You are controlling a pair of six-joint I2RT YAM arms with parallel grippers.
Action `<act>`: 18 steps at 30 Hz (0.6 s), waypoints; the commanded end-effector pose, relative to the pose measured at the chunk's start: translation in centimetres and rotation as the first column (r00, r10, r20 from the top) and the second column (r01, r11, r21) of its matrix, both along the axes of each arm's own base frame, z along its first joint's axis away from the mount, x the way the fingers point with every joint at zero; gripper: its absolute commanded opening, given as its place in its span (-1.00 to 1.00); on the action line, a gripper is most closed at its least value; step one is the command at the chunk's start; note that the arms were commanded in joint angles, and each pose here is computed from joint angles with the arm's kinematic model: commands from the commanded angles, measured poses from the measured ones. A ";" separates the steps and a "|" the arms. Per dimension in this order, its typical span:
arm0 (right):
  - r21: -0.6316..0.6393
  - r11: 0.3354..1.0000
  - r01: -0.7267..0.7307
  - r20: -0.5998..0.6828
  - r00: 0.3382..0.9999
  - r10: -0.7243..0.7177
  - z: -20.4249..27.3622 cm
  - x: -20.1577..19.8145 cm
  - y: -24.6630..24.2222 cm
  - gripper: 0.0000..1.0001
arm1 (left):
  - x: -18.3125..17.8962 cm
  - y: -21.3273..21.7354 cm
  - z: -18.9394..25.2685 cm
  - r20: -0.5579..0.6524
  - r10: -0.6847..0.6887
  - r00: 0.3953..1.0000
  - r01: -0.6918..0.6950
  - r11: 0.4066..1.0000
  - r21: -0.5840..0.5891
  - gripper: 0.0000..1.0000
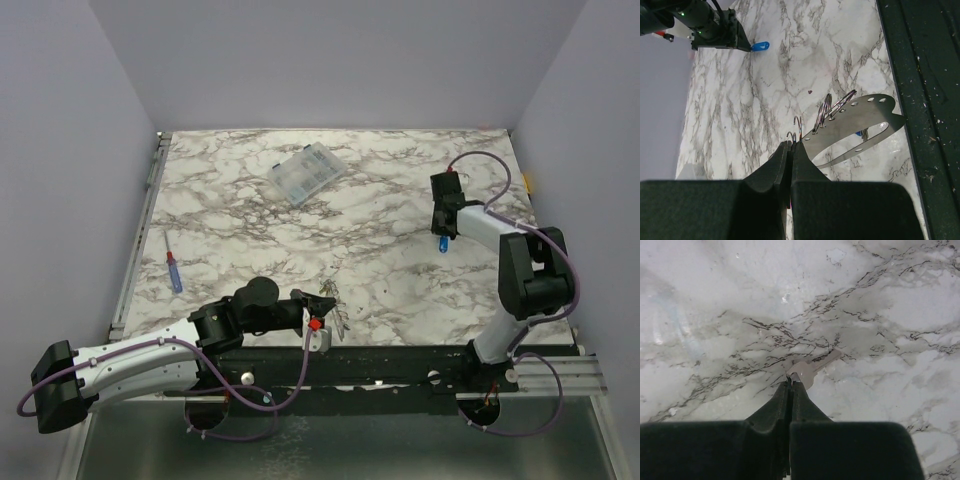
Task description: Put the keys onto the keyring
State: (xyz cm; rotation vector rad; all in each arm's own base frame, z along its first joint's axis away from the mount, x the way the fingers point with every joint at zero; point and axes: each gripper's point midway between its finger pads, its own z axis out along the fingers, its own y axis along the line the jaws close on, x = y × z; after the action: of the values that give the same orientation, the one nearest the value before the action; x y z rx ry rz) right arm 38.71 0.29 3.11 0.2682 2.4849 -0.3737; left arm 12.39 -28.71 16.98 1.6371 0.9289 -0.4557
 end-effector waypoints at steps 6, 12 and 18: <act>0.118 0.981 -0.156 0.161 0.978 0.136 5.2 0.4 4.0 -0.99 | -0.5 -0.3 0.7 0.009 -0.027 1.000 0.027 0.999 -0.040 -1.00; 0.199 0.925 -0.324 0.265 0.927 0.267 7.6 -0.3 7.8 -0.99 | -0.3 -0.2 0.8 0.016 -0.016 1.000 0.016 0.999 -0.041 -1.00; 0.276 0.782 -0.558 0.413 0.804 0.428 11.7 -2.0 13.6 -0.99 | 0.2 0.1 0.9 0.028 0.010 1.000 -0.009 0.999 -0.036 -1.00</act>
State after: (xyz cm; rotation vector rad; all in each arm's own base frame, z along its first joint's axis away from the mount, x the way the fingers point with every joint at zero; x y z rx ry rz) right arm 37.28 9.19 11.08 -0.0060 2.2866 0.1197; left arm 12.40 -28.63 17.07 1.6326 0.9267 -0.4532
